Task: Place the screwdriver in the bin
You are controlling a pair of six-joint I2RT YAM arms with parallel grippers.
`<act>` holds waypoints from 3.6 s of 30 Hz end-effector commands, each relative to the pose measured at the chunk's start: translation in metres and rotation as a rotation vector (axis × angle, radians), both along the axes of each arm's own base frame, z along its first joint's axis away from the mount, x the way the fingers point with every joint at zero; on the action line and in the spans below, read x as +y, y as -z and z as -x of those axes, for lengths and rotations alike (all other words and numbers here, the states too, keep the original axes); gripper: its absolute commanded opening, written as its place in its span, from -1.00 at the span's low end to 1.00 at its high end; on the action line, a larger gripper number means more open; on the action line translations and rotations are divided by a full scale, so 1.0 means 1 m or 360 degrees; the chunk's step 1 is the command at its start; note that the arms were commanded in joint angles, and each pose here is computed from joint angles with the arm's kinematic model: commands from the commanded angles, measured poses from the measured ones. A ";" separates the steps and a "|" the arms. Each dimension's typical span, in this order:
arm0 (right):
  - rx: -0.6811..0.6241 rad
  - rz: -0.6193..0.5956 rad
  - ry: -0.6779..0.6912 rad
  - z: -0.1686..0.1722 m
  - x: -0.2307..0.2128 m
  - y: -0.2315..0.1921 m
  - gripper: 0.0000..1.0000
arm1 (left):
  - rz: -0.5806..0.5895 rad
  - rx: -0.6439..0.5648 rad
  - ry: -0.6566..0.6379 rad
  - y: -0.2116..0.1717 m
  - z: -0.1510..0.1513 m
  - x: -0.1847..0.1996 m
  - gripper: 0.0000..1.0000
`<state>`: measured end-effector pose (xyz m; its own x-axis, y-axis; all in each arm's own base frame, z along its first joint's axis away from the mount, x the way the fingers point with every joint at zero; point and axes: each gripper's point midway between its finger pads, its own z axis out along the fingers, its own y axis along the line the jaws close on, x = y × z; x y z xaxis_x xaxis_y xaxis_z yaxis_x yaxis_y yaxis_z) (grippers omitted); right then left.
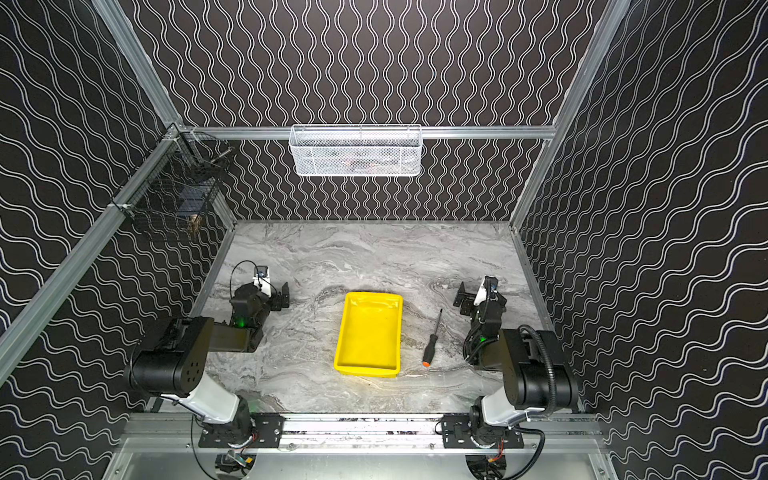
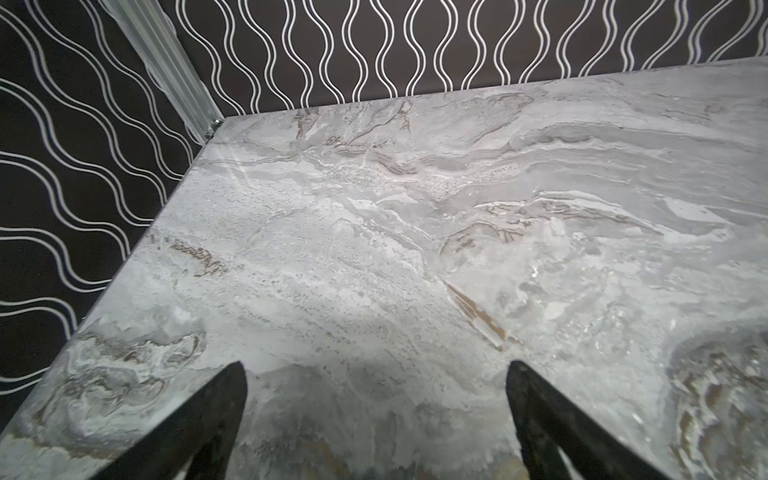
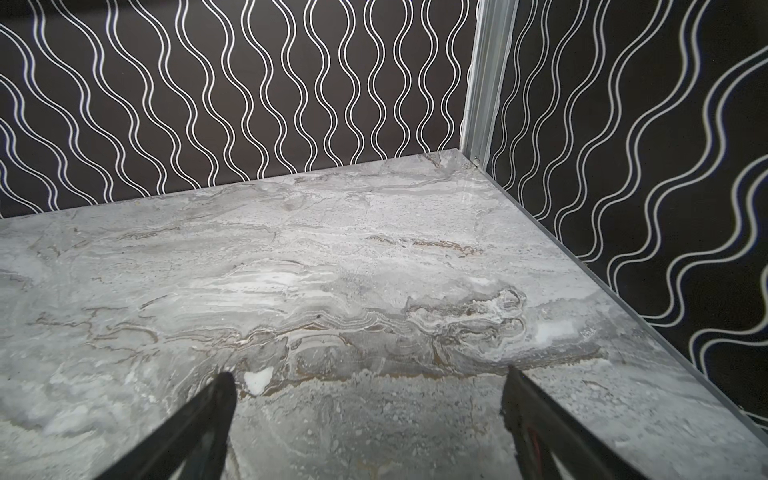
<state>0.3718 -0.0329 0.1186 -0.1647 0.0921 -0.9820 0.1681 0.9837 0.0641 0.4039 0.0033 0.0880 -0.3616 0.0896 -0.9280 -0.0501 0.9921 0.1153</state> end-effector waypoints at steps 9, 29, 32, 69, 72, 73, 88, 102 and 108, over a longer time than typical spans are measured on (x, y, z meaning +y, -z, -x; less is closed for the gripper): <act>0.0228 -0.0290 0.0071 0.011 0.002 -0.056 0.98 | 0.0189 -0.0113 -0.0131 -0.104 0.015 -0.016 0.98; 0.0678 -0.0618 -0.0184 0.053 0.046 -0.074 0.96 | 0.0579 0.0563 0.0352 -0.171 0.040 -0.099 0.98; 0.0764 -0.0677 -0.0219 0.060 0.054 -0.068 0.96 | 0.0570 0.0669 0.0454 -0.154 0.044 -0.110 0.97; 0.1484 -0.0640 -0.0119 0.144 0.125 0.043 0.75 | 0.0525 0.0872 0.0475 -0.095 0.061 -0.111 0.97; 0.1514 -0.0632 -0.0116 0.147 0.128 0.049 0.67 | 0.0554 0.0886 0.0529 -0.096 0.061 -0.117 0.97; 0.1516 -0.0635 -0.0111 0.147 0.128 0.051 0.64 | 0.0563 0.0889 0.0540 -0.096 0.061 -0.118 0.97; 0.1642 -0.0574 -0.0138 0.149 0.139 0.078 0.28 | 0.0571 0.0901 0.0538 -0.094 0.062 -0.119 0.97; 0.1702 -0.0531 -0.0131 0.148 0.140 0.097 0.11 | 0.0556 0.0914 0.0519 -0.092 0.061 -0.117 0.98; 0.1727 -0.0517 -0.0120 0.150 0.139 0.104 0.04 | 0.0561 0.0926 0.0523 -0.090 0.061 -0.118 0.97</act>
<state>0.2235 0.1080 0.0187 -0.9287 0.2695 -0.2547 0.2262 0.9560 0.1869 0.3411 -0.1145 0.1754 -0.8126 -0.0024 -0.5828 0.2156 0.9278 -0.3045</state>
